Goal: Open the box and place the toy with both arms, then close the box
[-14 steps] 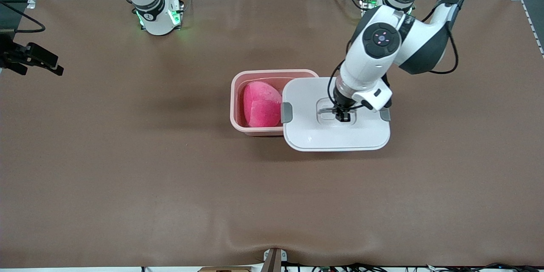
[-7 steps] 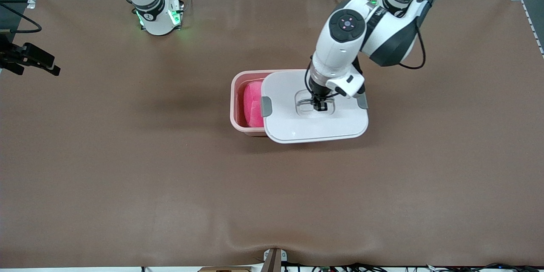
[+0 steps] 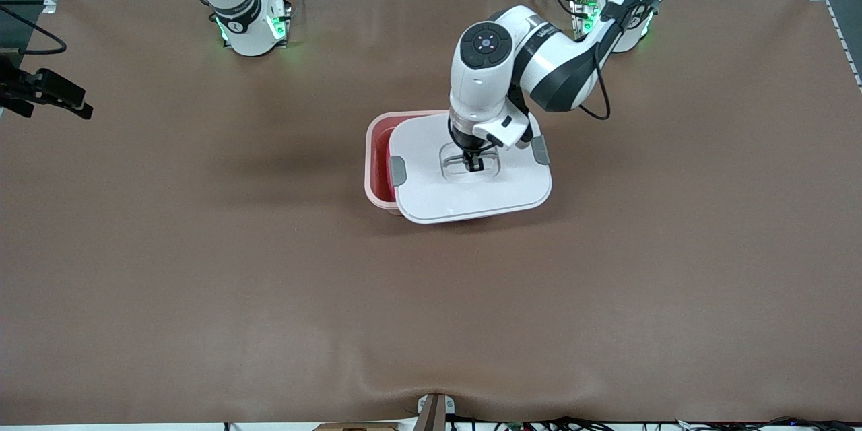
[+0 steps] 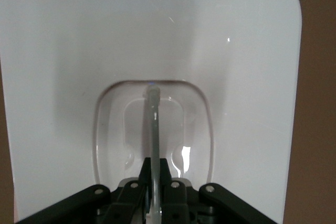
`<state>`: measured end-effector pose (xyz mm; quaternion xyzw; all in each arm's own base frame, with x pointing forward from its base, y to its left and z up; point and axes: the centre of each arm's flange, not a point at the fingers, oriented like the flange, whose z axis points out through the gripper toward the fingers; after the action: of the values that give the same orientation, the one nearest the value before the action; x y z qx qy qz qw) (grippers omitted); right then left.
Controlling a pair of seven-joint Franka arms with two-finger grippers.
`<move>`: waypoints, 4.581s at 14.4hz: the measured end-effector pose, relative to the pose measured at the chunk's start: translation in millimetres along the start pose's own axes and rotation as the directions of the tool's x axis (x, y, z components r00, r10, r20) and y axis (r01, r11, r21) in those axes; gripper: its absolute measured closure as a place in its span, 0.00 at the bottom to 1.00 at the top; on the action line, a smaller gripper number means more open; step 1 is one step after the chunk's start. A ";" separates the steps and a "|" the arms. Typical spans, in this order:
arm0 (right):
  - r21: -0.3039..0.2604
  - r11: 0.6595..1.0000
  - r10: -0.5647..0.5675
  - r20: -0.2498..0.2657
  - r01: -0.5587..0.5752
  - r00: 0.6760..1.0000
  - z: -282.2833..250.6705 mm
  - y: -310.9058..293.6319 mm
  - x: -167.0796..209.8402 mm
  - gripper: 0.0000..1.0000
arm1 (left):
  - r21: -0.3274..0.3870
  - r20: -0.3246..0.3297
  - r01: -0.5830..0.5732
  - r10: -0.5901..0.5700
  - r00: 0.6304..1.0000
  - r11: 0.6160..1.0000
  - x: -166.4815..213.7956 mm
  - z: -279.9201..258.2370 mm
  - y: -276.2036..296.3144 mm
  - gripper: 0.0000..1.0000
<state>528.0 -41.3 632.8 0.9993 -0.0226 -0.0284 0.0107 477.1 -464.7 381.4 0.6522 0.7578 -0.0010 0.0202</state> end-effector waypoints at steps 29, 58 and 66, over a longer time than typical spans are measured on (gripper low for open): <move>0.062 0.998 -0.012 -0.021 0.013 1.000 9.2 -12.3 13.1 0.00 | -0.064 -0.005 -0.162 0.162 0.987 0.985 -52.9 41.6 -50.1 0.93; 0.063 0.998 -0.011 -0.020 0.012 1.000 9.3 -12.0 13.1 0.00 | -0.200 -0.062 -0.318 0.312 0.948 0.927 108.8 -144.2 132.9 0.00; 0.063 0.998 -0.011 -0.020 0.012 1.000 9.3 -12.1 13.1 0.00 | -0.108 -0.150 -0.552 0.535 0.831 0.827 210.9 -163.5 182.6 0.00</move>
<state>541.0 -30.0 622.6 0.9995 -0.0176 -0.0177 -0.0210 621.5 -224.5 542.5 0.8366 0.5384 0.0977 0.0247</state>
